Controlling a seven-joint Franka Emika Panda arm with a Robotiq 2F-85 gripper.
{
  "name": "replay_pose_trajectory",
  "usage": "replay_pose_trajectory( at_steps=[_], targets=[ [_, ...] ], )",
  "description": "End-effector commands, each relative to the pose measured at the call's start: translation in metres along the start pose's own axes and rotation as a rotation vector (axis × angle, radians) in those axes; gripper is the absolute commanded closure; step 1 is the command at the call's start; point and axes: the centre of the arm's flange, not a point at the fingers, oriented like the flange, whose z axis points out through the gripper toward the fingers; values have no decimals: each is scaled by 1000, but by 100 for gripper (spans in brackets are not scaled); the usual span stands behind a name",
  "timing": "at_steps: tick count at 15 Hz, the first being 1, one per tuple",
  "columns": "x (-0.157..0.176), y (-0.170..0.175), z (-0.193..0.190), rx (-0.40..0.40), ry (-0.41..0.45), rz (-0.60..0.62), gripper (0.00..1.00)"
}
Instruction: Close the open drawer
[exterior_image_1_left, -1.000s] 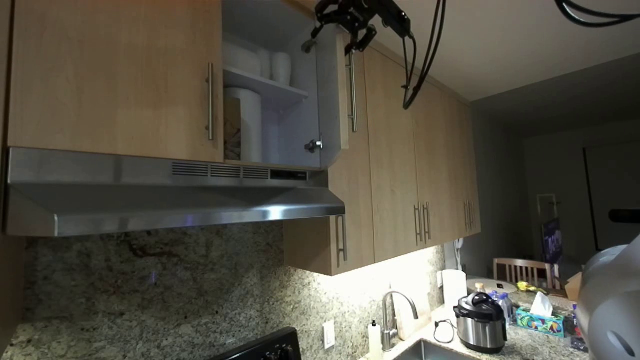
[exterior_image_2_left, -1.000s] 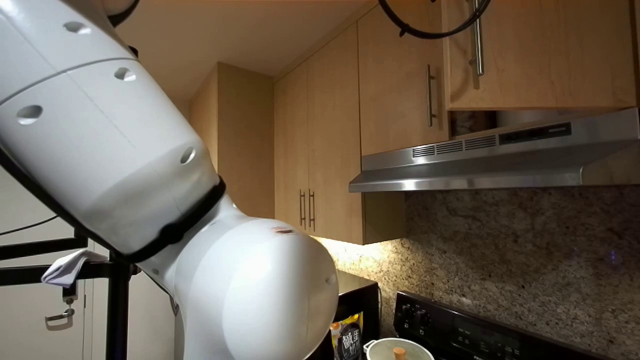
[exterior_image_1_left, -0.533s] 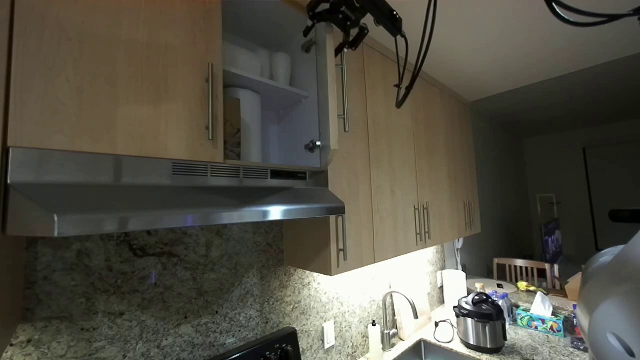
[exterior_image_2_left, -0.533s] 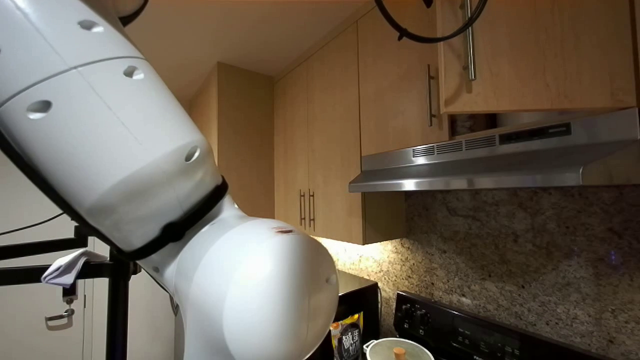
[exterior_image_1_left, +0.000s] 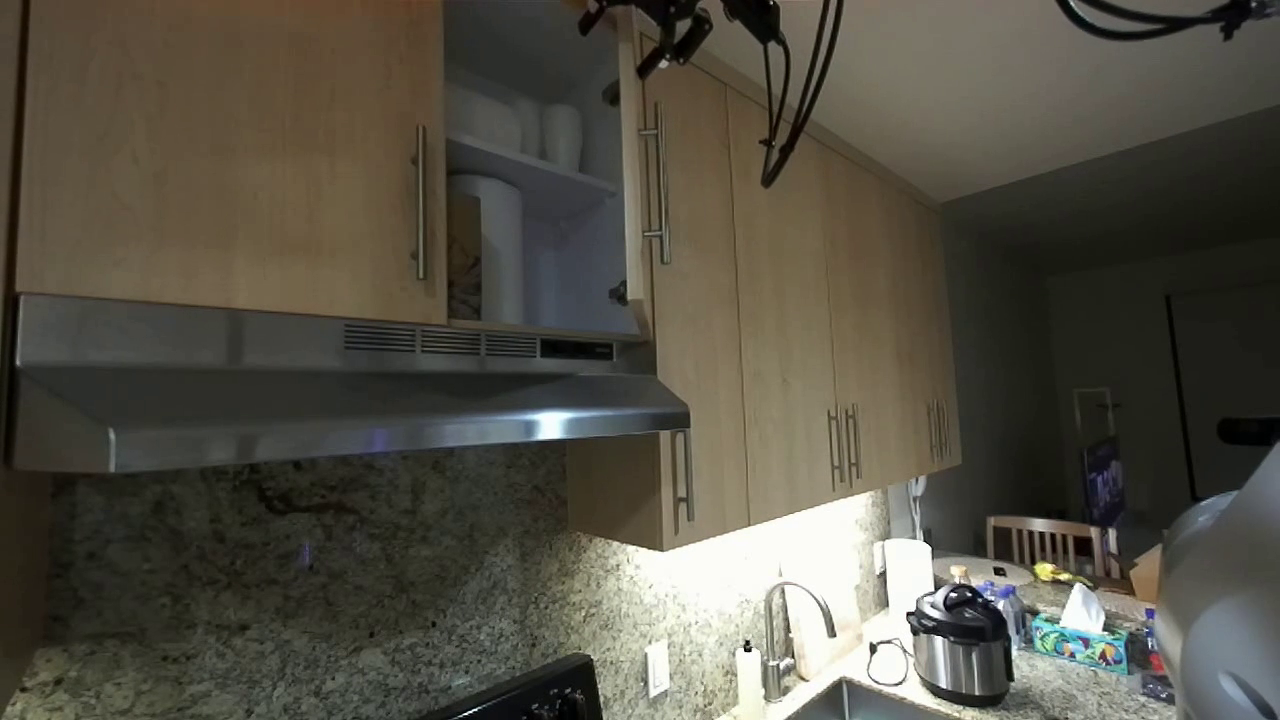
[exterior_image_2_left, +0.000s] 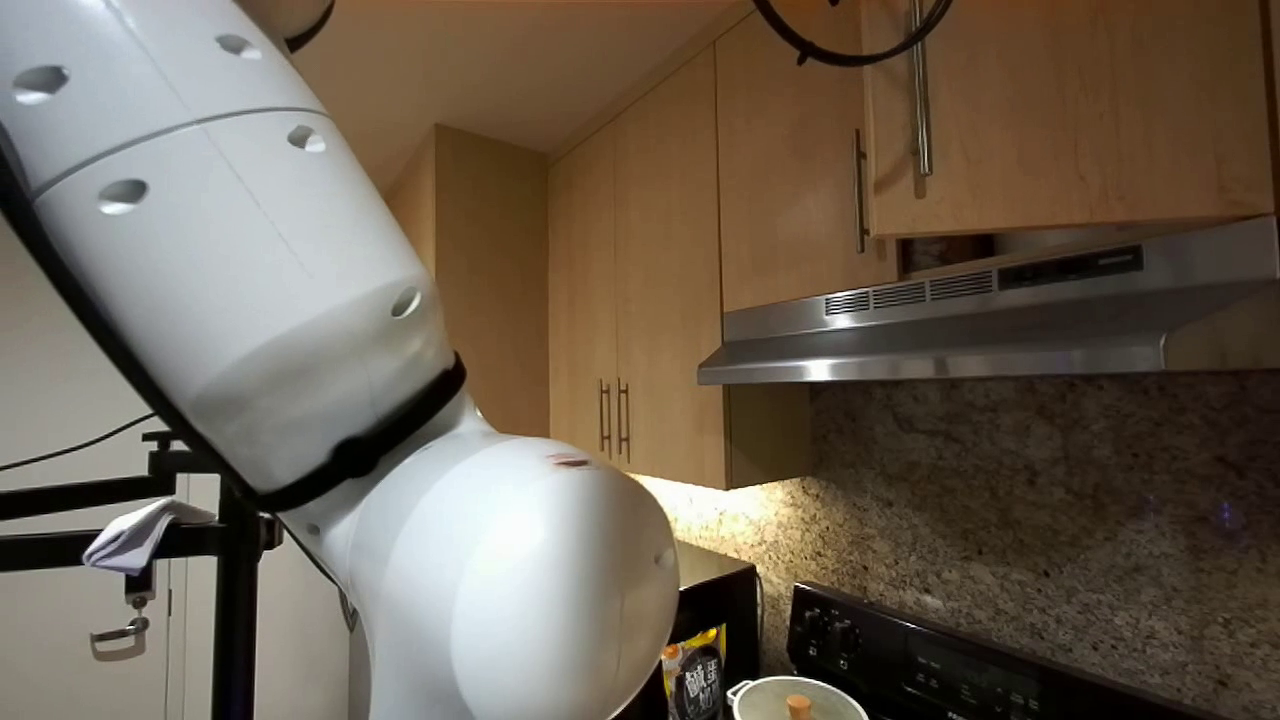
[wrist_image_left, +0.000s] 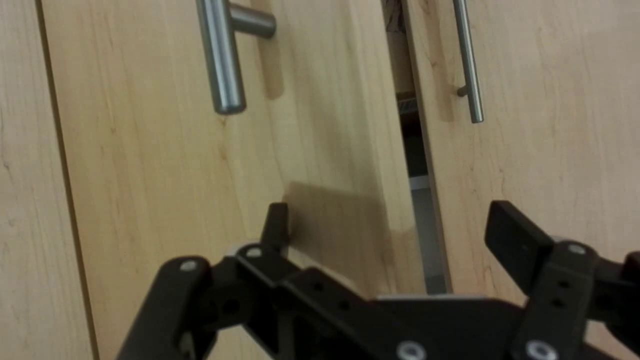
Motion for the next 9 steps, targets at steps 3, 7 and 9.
replay_pose_trajectory(
  at_steps=[3,7,9],
  targets=[
    [23,-5,7,46,53,-18,0],
    [30,10,-23,81,125,19,0],
    [32,16,-38,121,140,41,0]
  ],
)
